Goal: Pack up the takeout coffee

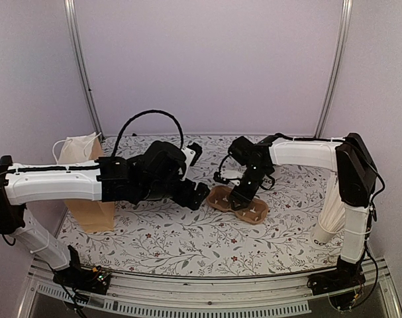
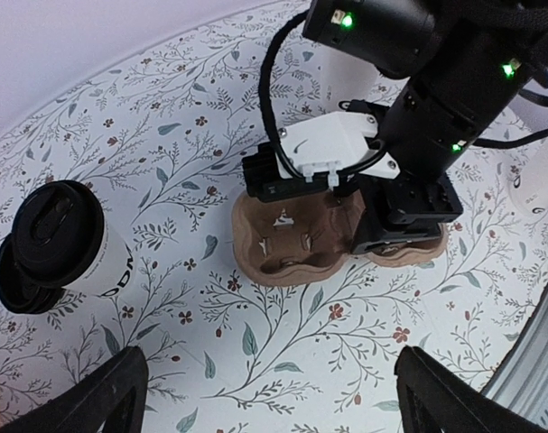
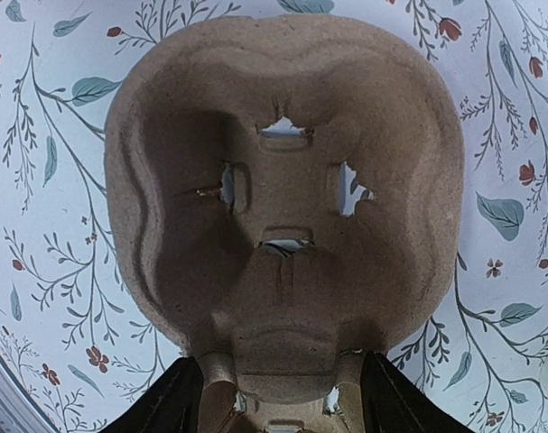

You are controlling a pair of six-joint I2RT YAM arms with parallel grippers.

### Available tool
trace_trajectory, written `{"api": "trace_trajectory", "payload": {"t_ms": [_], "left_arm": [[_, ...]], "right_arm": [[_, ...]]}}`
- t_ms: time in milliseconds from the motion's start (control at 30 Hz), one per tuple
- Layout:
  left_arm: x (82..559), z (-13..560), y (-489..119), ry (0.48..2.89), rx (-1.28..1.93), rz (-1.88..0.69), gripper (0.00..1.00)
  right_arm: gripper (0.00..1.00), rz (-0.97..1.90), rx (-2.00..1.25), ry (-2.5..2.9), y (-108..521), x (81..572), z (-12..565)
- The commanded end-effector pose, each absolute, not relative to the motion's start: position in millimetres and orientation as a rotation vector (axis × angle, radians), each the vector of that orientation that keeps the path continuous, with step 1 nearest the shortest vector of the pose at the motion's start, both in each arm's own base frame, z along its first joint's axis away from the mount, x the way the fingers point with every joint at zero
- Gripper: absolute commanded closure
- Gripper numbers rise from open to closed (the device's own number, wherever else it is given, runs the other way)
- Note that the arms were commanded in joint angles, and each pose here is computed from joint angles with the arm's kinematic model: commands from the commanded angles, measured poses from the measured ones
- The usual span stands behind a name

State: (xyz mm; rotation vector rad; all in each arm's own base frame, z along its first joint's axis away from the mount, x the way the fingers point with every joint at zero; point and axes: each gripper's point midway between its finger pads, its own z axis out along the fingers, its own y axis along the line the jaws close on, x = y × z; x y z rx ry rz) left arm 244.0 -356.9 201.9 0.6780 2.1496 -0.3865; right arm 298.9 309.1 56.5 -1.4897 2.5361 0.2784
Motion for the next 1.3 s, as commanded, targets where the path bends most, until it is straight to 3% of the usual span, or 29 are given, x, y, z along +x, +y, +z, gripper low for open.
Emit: {"api": "trace_trajectory", "payload": {"t_ms": [0,1267], "left_arm": [[246,188,-357,2.169,0.673,-0.369,0.03],[242,180,-355,2.196,0.677,-0.374,0.03]], "right_arm": [[0.38,0.278,-1.487,2.534,313,303,58],[0.51,0.184,-1.531,2.540,312,298,50]]}}
